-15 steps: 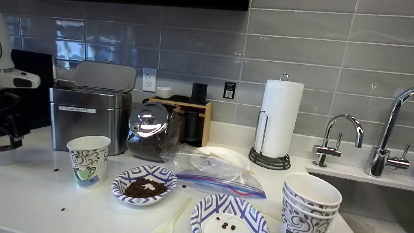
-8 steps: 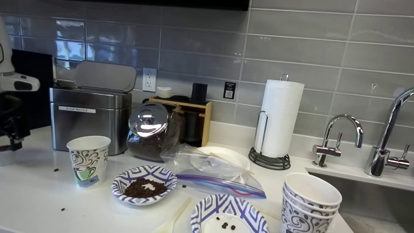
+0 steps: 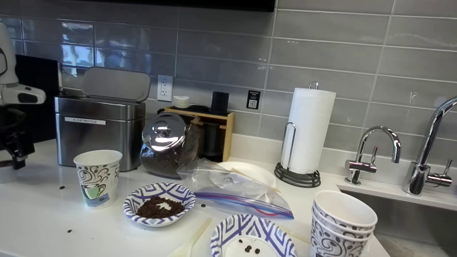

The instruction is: Open the bin and put the white cup item in the bin

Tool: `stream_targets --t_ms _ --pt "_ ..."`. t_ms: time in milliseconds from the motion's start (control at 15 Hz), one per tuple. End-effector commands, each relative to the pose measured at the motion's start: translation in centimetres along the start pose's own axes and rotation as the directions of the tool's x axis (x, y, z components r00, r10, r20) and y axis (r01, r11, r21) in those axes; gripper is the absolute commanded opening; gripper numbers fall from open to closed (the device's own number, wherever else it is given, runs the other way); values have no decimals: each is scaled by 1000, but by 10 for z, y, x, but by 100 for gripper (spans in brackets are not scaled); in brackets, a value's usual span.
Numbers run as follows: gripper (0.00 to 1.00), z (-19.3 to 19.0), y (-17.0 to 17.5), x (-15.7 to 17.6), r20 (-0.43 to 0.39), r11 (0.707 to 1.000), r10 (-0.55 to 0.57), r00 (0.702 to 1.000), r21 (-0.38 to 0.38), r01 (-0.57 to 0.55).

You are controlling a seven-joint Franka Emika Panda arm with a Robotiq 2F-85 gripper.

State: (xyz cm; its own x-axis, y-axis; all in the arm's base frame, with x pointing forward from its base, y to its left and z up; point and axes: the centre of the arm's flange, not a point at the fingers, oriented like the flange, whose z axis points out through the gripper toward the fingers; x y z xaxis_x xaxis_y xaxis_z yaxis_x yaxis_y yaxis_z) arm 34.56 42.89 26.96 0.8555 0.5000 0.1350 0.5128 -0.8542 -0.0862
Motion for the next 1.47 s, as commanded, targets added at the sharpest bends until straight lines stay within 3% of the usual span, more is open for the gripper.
stream_targets --t_ms 0,333,800,1400 --pt "67 8 -8 6 34 1000 -4 999 -24 5" --pt "29 9 -8 8 52 999 -4 999 -34 5" --pt "16 -1 -3 6 57 1000 19 998 -10 -19" --pt "15 -47 6 11 30 991 105 994 85 -107"
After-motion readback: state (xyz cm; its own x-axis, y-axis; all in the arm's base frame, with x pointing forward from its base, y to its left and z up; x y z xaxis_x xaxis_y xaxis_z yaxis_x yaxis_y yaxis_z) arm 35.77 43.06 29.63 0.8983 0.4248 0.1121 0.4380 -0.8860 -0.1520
